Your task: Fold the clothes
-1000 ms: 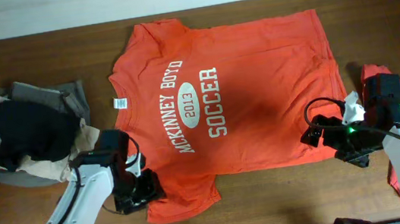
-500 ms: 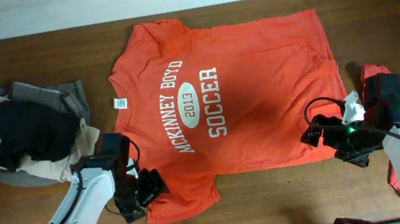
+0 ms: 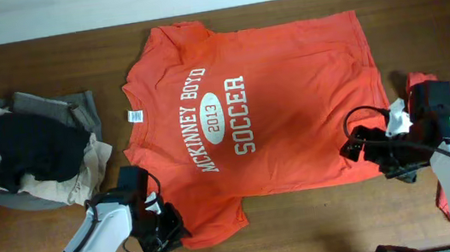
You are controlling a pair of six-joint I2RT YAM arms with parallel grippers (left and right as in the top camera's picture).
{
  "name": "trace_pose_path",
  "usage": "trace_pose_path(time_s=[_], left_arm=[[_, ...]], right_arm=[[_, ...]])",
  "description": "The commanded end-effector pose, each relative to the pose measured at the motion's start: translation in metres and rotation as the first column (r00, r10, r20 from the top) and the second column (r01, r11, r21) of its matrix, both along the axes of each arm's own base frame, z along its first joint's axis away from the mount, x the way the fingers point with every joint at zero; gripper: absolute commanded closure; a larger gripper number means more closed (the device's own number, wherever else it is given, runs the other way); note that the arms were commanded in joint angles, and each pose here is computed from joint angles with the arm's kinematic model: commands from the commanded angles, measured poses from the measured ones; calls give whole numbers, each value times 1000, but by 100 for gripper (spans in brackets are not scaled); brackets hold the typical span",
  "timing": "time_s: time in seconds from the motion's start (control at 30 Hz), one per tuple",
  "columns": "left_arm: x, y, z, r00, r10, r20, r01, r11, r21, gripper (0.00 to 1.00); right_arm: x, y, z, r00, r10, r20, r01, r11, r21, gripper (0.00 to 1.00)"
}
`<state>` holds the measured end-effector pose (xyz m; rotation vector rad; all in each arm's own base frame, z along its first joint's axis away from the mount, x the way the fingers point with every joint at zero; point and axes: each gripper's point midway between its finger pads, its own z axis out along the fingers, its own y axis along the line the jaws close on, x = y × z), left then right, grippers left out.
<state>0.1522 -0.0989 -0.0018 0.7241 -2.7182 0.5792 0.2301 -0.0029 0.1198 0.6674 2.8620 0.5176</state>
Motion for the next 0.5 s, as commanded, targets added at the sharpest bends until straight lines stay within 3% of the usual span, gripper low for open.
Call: trace_pose_path(time_s=[0.0,0.27,0.47], left_arm=[[-4,-2,0,996,-79,28,80,996,-30,85],[-14,-1,7,995,-99,-4,99,995,-32,91],[0,-1,21,987,-125,103,128,992,-21,91]], right_arm=[[4,-10,0,1000,-19,20,20,998,-66,1],[13,-21,0,998,-46,50,51,992,-118,1],[10,-38,-8,987,-161,3,158,970,-184,1]])
